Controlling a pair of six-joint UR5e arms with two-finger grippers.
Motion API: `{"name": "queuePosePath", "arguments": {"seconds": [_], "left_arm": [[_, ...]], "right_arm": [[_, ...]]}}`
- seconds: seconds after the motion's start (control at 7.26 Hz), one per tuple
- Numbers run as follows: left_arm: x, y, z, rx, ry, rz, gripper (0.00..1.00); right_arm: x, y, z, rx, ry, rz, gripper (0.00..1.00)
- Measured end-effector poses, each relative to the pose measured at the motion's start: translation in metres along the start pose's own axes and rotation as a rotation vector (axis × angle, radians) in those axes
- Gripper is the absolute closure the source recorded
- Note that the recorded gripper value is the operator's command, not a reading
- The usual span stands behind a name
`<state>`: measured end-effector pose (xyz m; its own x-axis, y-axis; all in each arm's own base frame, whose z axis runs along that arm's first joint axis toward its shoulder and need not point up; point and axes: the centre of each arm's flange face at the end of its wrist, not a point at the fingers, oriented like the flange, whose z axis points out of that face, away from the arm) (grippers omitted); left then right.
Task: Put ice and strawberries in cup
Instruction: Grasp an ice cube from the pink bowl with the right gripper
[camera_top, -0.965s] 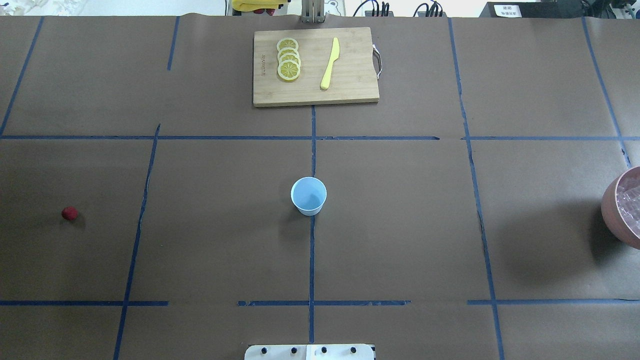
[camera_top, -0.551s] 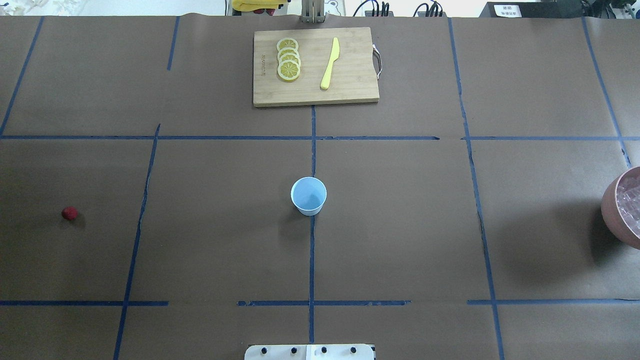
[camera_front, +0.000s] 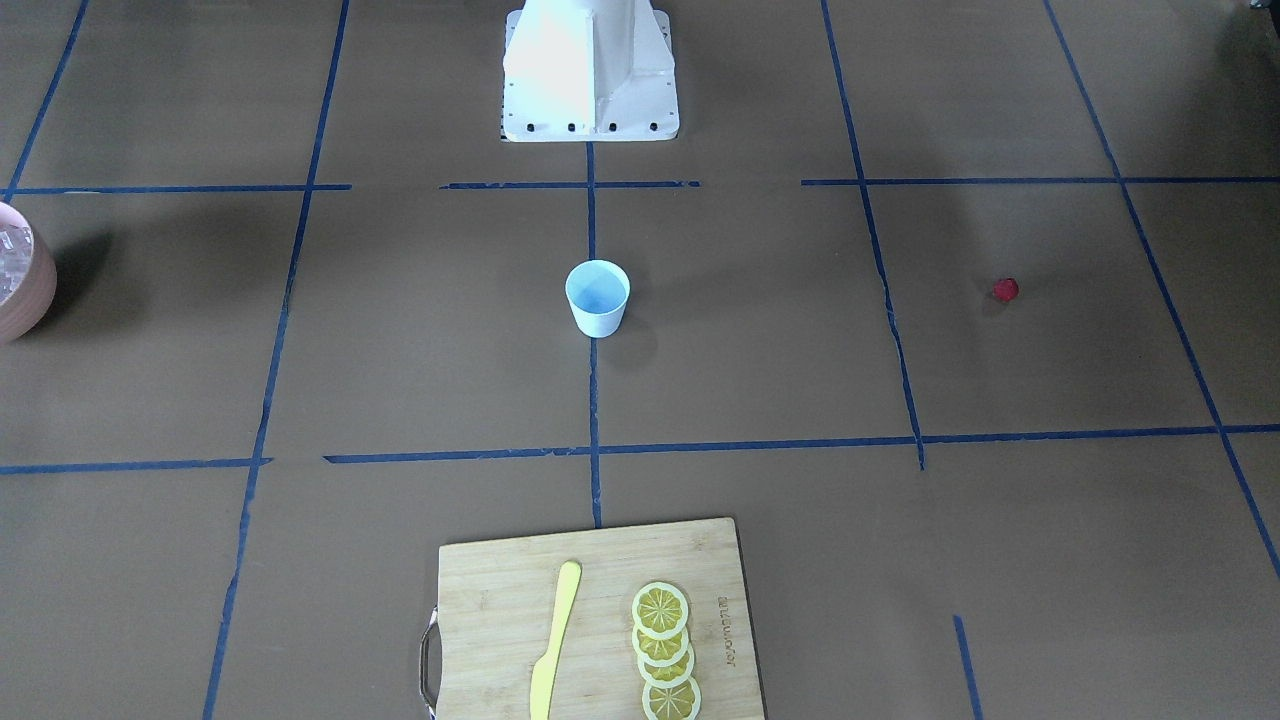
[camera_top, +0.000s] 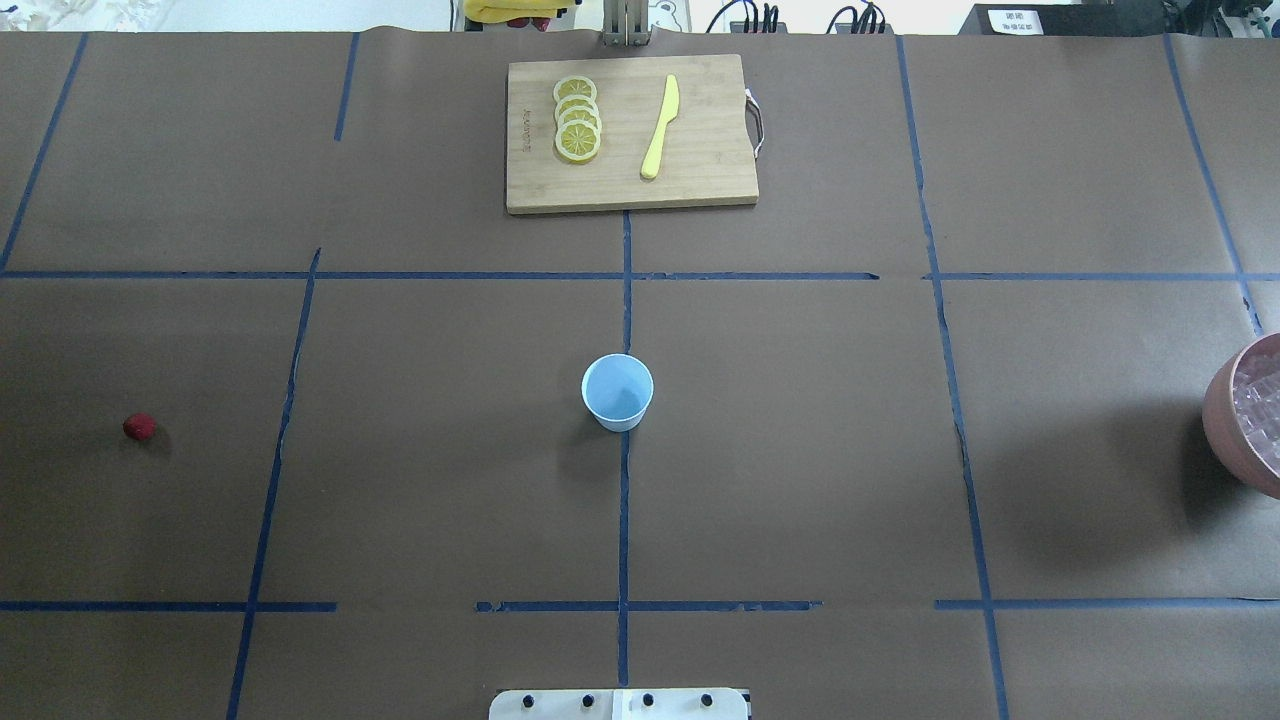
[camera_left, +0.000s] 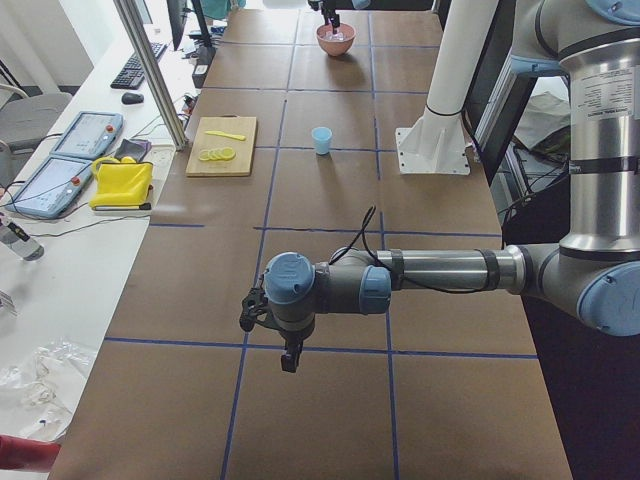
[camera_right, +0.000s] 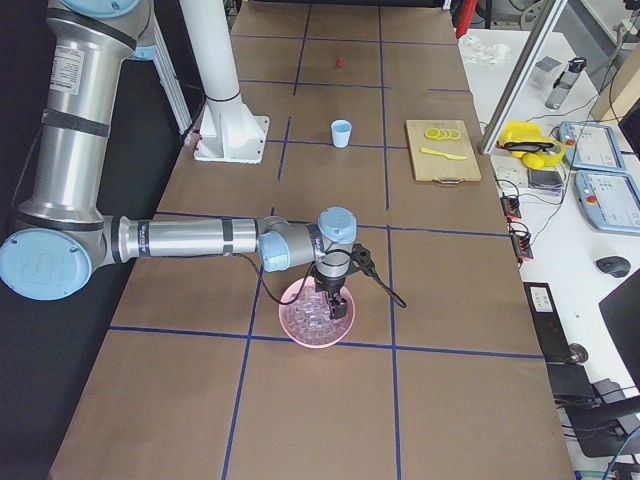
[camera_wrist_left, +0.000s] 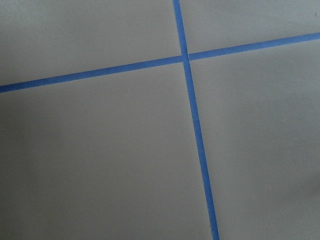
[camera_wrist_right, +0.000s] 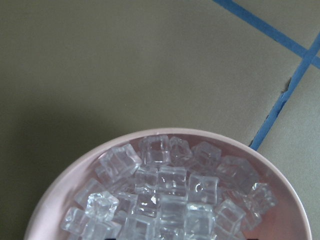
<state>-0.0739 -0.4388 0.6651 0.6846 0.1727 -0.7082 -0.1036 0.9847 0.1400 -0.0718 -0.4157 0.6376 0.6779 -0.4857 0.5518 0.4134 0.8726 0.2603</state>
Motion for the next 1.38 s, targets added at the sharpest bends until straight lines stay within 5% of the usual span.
{"name": "queuePosePath", "arguments": {"seconds": [0.69, 0.83, 1.1, 1.24, 1.38], "left_arm": [[0.0, 0.0, 0.0, 0.001, 0.0, 0.001, 0.0], [0.0, 0.0, 0.0, 0.002, 0.0, 0.002, 0.0], [0.0, 0.0, -0.001, 0.003, -0.001, 0.003, 0.0], [0.001, 0.0, -0.001, 0.003, -0.001, 0.003, 0.0], [0.001, 0.0, -0.001, 0.003, 0.0, 0.003, 0.0]], "right_arm": [[0.004, -0.007, 0.018, -0.035, 0.037, -0.011, 0.27], [0.005, -0.011, 0.02, -0.037, 0.037, -0.015, 0.4], [0.005, -0.013, 0.02, -0.037, 0.036, -0.023, 0.83], [0.004, -0.012, 0.019, -0.035, 0.036, -0.027, 0.97], [0.003, -0.011, 0.016, -0.031, 0.038, -0.03, 0.98]]}}
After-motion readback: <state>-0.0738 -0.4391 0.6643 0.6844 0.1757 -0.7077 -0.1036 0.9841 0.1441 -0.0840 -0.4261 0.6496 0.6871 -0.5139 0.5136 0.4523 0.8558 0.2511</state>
